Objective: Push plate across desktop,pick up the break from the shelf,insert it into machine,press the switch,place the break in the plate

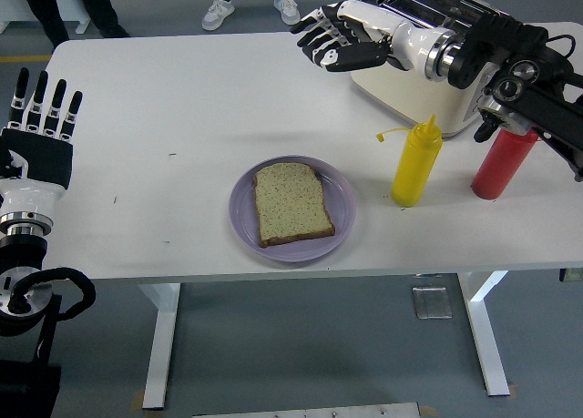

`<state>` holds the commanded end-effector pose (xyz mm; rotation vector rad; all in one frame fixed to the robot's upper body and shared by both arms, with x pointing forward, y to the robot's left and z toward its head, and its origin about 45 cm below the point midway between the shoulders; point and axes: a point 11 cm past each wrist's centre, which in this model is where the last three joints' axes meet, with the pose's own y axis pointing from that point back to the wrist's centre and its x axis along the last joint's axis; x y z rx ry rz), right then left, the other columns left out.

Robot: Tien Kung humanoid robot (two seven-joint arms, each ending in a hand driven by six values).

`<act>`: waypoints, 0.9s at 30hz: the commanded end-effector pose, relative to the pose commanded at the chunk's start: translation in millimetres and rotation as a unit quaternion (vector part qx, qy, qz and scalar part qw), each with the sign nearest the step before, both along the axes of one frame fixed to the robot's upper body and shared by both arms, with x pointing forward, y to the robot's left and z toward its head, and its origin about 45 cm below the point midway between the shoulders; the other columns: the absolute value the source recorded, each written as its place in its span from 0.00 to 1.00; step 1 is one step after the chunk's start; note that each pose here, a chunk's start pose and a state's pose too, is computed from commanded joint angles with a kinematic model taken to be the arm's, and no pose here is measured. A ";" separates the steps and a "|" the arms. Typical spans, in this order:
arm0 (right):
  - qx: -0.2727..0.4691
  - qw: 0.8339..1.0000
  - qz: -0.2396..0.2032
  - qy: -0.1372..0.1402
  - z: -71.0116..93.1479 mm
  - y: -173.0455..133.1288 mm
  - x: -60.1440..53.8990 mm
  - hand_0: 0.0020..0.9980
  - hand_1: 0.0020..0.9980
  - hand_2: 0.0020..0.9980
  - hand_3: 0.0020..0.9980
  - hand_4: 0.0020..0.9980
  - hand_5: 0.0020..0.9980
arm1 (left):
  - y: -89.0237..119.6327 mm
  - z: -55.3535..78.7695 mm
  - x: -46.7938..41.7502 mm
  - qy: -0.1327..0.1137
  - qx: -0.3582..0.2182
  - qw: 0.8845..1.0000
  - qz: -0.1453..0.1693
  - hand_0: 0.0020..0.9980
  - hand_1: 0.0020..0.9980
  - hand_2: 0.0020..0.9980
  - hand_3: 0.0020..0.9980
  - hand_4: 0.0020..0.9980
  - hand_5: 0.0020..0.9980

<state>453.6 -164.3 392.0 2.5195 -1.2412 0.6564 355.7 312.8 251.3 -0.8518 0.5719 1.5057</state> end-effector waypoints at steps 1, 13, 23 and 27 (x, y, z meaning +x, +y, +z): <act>0.024 1.000 -0.007 0.000 7.1 -5.4 -0.9 0.72 0.71 0.70 0.72 0.40 0.22 | -0.2 0.2 -0.1 0.000 0.000 1.000 0.000 0.80 0.81 0.83 0.76 0.62 1.00; 0.288 0.953 -0.094 0.028 69.7 -99.8 5.0 0.73 0.72 0.72 0.75 0.43 0.28 | -0.5 2.3 -1.5 -0.003 0.002 1.000 -0.003 0.80 0.81 0.83 0.76 0.62 1.00; 0.412 0.904 -0.113 0.025 96.6 -149.9 0.6 0.73 0.72 0.74 0.76 0.45 0.32 | 2.8 2.6 -2.0 -0.003 0.000 1.000 0.004 0.80 0.81 0.83 0.76 0.62 1.00; 0.422 0.898 -0.119 0.028 94.4 -156.2 1.0 0.73 0.72 0.74 0.76 0.45 0.32 | 4.4 2.7 -2.2 -0.003 -0.001 1.000 0.007 0.80 0.81 0.83 0.76 0.62 1.00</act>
